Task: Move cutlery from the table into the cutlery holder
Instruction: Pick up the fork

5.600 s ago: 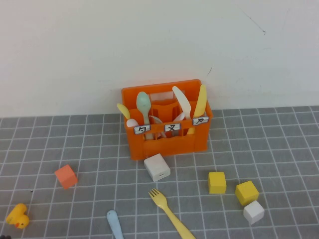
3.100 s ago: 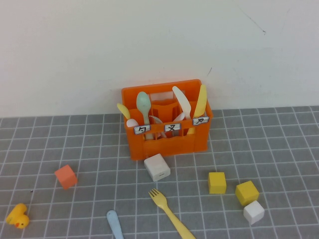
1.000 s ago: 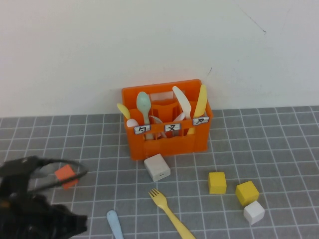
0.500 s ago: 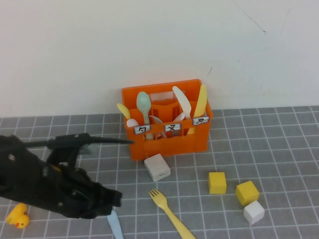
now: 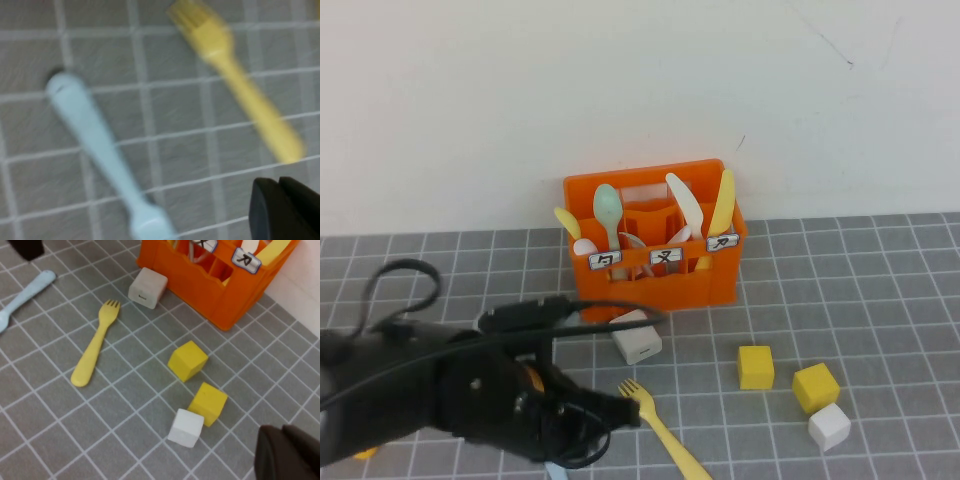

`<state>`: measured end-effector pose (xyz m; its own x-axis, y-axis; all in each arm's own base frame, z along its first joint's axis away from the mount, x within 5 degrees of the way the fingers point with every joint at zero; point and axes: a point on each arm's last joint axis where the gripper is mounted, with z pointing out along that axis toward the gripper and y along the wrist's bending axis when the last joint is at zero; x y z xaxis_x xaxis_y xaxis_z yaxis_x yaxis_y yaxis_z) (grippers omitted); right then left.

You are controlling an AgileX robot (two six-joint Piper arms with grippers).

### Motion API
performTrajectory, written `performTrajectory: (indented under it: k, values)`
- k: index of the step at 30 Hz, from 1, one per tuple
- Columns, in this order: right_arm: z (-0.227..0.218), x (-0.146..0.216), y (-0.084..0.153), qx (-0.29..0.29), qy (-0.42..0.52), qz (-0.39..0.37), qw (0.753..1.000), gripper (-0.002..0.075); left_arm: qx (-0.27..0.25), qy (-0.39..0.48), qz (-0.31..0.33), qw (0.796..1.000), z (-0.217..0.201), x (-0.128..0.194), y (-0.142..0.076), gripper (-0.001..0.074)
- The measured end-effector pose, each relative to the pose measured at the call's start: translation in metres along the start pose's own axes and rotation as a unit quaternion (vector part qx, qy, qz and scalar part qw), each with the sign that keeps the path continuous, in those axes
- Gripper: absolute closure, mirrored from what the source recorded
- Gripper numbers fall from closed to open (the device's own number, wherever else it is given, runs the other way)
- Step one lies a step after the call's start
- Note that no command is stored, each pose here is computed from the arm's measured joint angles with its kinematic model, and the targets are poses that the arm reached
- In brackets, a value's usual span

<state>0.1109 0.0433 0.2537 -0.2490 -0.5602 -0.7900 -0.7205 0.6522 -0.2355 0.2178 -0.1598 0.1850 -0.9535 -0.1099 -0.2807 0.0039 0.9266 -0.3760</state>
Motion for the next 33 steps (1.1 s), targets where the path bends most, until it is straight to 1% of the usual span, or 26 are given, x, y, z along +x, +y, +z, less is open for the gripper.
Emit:
performTrajectory:
  k: [2,4,8,11,14,18,26,33]
  values:
    - [0.000,0.000,0.000,-0.001,0.000,0.000,1.000,0.0727,-0.025,0.029,-0.002,0.999,0.013,0.002,0.007,0.0715]
    - [0.000,0.000,0.000,-0.002,0.000,0.001,1.000,0.0727,-0.048,0.056,0.002,0.997,0.023,0.006,0.013,0.0672]
    - [0.000,0.000,0.001,-0.008,0.000,0.004,1.000,0.0727,-0.077,0.087,0.000,0.993,0.039,0.010,0.020,0.0533]
    - [0.000,0.000,0.002,-0.009,0.000,0.005,1.000,0.0727,-0.087,0.083,-0.008,0.993,0.049,0.009,0.023,0.0430]
    - [0.000,0.000,0.002,-0.010,0.000,0.005,1.000,0.0727,-0.103,0.086,-0.011,0.991,0.057,0.010,0.028,0.0374]
    - [0.000,0.000,0.002,-0.009,0.000,0.005,1.000,0.0727,-0.115,0.088,-0.008,0.989,0.068,0.011,0.033,0.0356]
    - [0.000,0.000,0.002,-0.009,0.000,0.006,1.000,0.0727,-0.128,0.094,-0.010,0.987,0.088,0.012,0.038,0.0354]
    - [0.000,0.000,0.002,-0.010,0.000,0.006,1.000,0.0727,-0.137,0.096,0.024,0.986,0.089,0.011,0.041,0.0354]
